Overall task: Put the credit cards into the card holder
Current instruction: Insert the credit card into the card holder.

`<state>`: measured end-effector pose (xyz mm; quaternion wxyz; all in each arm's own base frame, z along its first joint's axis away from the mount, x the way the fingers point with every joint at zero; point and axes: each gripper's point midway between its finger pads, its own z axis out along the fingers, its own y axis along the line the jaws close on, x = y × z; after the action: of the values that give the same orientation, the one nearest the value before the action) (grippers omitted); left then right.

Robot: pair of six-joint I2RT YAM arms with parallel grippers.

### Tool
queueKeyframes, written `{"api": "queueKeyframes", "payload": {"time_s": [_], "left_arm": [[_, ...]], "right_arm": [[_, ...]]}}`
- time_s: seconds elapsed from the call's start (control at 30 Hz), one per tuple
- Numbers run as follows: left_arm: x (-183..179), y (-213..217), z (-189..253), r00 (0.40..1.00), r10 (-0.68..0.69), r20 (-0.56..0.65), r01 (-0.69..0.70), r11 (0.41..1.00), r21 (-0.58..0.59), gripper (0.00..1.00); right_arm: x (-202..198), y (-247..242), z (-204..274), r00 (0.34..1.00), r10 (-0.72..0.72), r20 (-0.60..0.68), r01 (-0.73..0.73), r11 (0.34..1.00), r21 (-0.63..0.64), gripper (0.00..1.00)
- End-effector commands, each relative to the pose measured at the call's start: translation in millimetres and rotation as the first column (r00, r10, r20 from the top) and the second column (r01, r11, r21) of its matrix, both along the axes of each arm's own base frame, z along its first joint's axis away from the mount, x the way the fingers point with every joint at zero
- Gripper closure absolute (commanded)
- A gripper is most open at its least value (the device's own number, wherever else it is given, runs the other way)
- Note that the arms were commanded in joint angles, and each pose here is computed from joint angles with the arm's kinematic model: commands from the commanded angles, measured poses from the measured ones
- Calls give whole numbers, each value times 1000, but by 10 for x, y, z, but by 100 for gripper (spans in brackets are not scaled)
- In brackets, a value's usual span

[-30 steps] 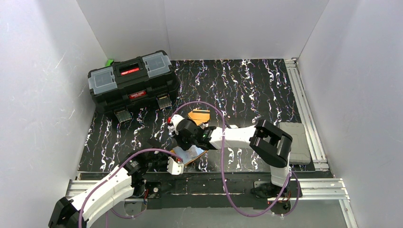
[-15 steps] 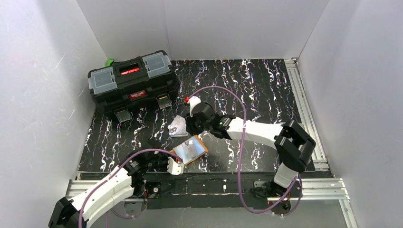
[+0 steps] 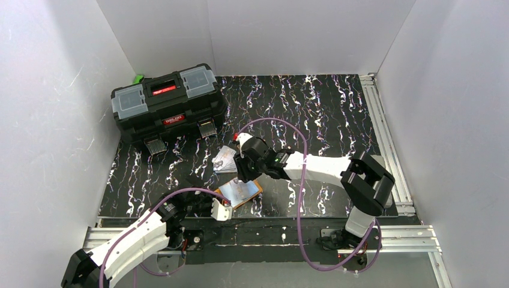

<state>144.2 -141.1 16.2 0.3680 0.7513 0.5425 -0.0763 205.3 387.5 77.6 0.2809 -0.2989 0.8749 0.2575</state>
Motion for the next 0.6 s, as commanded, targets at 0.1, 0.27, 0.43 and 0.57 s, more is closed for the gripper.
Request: {"api": "queueKeyframes", "payload": {"time_s": [0.1, 0.27, 0.43, 0.57], "left_arm": [[-93, 49, -126, 999, -8, -42, 9, 1000, 23, 100], [-96, 49, -117, 999, -7, -43, 8, 1000, 22, 100], [-95, 52, -120, 999, -7, -41, 8, 1000, 23, 100], [-88, 45, -120, 999, -7, -40, 8, 1000, 21, 100]], "right_arm": [[-78, 34, -151, 998, 21, -51, -22, 999, -23, 54], [-98, 69, -259, 998, 36, -59, -39, 998, -50, 54], [-111, 69, -347, 997, 59, -48, -62, 995, -79, 54], [-120, 56, -382, 995, 99, 2, -98, 989, -112, 56]]}}
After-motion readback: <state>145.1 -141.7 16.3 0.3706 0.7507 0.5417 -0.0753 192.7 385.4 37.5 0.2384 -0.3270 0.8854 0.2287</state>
